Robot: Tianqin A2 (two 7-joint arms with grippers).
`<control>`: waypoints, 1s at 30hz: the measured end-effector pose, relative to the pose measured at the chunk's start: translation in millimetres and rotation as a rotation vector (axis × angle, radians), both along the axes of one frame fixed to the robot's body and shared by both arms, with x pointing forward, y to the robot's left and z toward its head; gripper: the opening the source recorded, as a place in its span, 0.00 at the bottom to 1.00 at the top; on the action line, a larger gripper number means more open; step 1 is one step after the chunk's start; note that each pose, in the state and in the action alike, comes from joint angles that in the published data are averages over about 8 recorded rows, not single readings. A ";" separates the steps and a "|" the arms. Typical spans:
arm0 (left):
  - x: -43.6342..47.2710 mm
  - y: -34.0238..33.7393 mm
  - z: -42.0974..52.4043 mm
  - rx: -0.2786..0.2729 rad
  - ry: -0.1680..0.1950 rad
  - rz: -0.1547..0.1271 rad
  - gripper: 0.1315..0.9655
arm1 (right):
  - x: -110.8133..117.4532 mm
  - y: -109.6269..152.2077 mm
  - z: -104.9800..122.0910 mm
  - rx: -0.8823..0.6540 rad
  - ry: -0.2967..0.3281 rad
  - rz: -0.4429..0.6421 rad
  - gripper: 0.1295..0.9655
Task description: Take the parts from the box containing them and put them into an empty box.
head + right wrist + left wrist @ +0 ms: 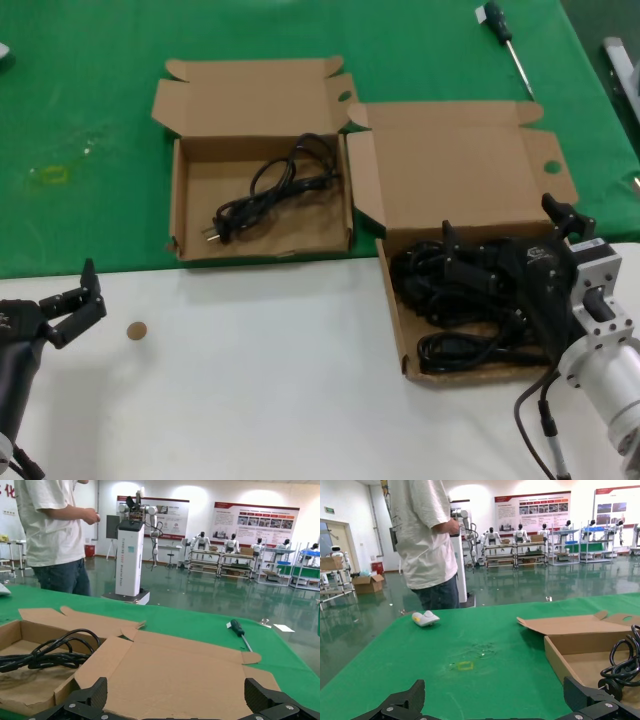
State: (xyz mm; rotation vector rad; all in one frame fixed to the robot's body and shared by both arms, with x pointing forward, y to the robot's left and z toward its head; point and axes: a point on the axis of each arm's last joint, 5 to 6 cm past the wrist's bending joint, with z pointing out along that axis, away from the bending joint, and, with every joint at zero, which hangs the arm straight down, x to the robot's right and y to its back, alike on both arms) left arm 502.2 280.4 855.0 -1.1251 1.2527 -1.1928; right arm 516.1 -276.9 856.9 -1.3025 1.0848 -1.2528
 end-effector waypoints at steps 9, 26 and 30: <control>0.0 0.0 0.0 0.000 0.000 0.000 1.00 | 0.0 0.0 0.0 0.000 0.000 0.000 1.00; 0.0 0.0 0.0 0.000 0.000 0.000 1.00 | 0.0 0.0 0.0 0.000 0.000 0.000 1.00; 0.0 0.0 0.0 0.000 0.000 0.000 1.00 | 0.0 0.0 0.0 0.000 0.000 0.000 1.00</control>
